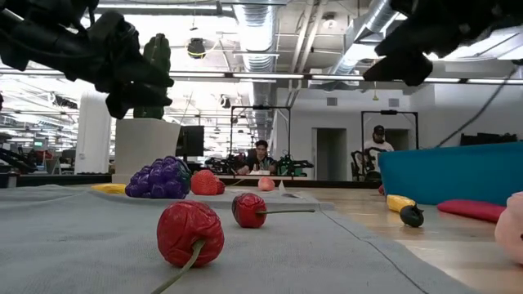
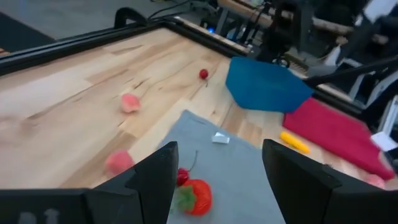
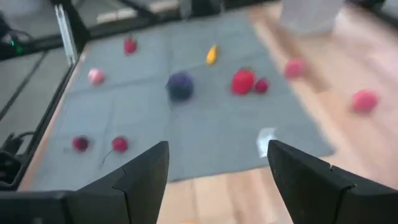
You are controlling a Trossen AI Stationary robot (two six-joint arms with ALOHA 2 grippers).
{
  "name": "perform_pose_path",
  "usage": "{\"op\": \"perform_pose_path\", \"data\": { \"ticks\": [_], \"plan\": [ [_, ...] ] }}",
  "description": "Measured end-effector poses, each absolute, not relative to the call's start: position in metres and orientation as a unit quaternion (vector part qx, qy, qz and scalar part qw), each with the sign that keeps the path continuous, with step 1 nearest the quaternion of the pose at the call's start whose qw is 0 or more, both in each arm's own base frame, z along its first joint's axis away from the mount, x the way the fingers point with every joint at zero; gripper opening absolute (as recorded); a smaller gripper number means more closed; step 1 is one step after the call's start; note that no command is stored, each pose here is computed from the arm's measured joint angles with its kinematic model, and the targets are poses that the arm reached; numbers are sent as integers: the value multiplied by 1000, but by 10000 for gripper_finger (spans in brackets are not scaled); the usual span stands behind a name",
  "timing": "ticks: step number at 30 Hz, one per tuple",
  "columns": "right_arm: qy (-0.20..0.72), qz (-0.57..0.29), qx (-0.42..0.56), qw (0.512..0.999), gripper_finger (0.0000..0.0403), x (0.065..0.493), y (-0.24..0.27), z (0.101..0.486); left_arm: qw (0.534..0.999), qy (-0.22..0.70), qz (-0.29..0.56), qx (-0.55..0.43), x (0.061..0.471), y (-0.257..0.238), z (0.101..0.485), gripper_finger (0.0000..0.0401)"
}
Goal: Pick and placing Produce into tupperware
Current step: Put the yellow corn into the blue bin
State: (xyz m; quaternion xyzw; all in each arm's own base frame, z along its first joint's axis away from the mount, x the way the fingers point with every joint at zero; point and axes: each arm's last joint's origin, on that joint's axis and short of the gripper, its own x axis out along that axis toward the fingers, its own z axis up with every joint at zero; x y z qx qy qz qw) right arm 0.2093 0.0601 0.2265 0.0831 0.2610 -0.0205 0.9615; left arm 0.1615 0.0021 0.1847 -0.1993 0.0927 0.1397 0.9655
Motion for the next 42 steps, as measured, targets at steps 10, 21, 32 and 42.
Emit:
{"op": "perform_pose_path", "data": {
  "ticks": [10, 21, 32, 42],
  "plan": [
    [424, -105, 291, 851, 296, 266, 87, 215, 953, 74, 170, -239, 162, 4, 185, 224],
    [501, -162, 469, 709, 296, 305, 106, 189, 952, 53, 183, -239, 162, 5, 189, 224],
    [556, -268, 459, 639, 296, 314, 120, 167, 952, 60, 184, -237, 163, 5, 187, 224],
    [586, -289, 413, 635, 296, 321, 119, 150, 951, 56, 185, -241, 163, 5, 187, 224]
  ]
}}
